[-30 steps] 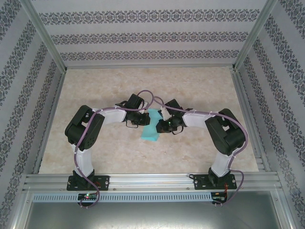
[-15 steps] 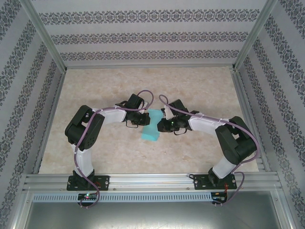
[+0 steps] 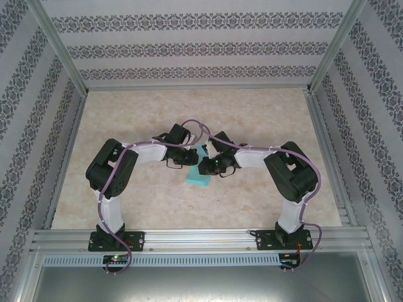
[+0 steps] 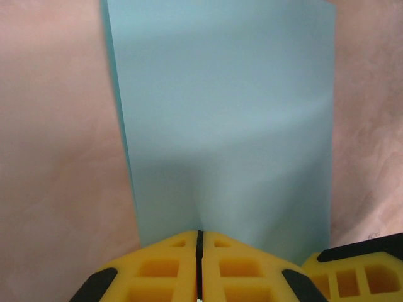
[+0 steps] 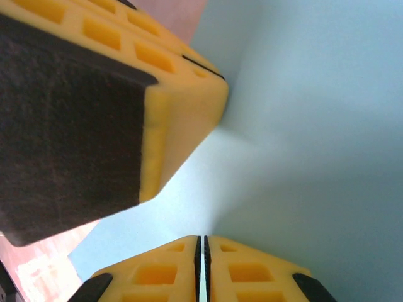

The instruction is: Fold a paper plane with a square sheet of paper (pick it up from the middle)

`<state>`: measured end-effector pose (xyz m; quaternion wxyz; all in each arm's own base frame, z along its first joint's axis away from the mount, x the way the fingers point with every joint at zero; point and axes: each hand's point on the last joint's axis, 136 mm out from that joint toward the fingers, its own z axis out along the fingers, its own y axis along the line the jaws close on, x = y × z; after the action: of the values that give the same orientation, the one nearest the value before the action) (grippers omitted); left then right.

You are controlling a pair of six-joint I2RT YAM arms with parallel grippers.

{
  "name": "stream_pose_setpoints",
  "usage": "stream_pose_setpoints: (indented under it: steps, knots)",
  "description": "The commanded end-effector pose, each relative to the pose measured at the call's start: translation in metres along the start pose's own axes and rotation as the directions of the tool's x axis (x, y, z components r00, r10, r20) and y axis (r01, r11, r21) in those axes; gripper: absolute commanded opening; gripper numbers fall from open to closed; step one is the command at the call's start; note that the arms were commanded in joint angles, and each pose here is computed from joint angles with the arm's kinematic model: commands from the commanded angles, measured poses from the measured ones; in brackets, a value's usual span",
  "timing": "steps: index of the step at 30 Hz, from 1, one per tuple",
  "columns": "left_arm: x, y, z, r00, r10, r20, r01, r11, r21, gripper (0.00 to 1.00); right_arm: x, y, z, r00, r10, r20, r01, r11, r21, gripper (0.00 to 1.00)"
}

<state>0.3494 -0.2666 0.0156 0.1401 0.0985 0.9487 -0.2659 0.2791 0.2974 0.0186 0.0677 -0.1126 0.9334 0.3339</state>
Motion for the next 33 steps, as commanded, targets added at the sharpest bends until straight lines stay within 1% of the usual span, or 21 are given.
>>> stream_pose_setpoints:
  steps: [1, 11, 22, 25, 30, 33]
  knots:
    - [0.079, 0.07, 0.015, 0.966, -0.106, -0.235, 0.044, 0.966, -0.257, 0.11, 0.026, -0.008, 0.002, 0.997, -0.013, -0.082, 0.015, 1.0, 0.023, 0.13]
    - [0.08, 0.074, 0.016, 0.965, -0.111, -0.238, 0.047, 0.964, -0.262, 0.11, 0.065, -0.021, -0.003, 0.991, 0.003, -0.137, 0.005, 0.998, 0.058, 0.13]
    - [0.079, 0.073, 0.015, 0.965, -0.109, -0.24, 0.044, 0.964, -0.261, 0.11, 0.096, -0.029, -0.015, 0.987, 0.026, -0.161, -0.012, 0.996, 0.091, 0.13]
    - [0.078, 0.073, 0.015, 0.965, -0.106, -0.24, 0.042, 0.965, -0.257, 0.11, 0.096, -0.027, -0.021, 0.988, 0.028, -0.154, -0.014, 0.995, 0.094, 0.13]
    - [0.08, 0.073, 0.016, 0.964, -0.105, -0.245, 0.04, 0.966, -0.257, 0.1, 0.088, -0.014, -0.035, 0.993, 0.006, -0.119, 0.004, 0.997, 0.08, 0.13]
    - [0.079, 0.072, 0.017, 0.964, -0.103, -0.244, 0.04, 0.967, -0.252, 0.11, 0.069, 0.005, -0.042, 0.999, -0.006, -0.05, 0.007, 1.0, 0.019, 0.13]
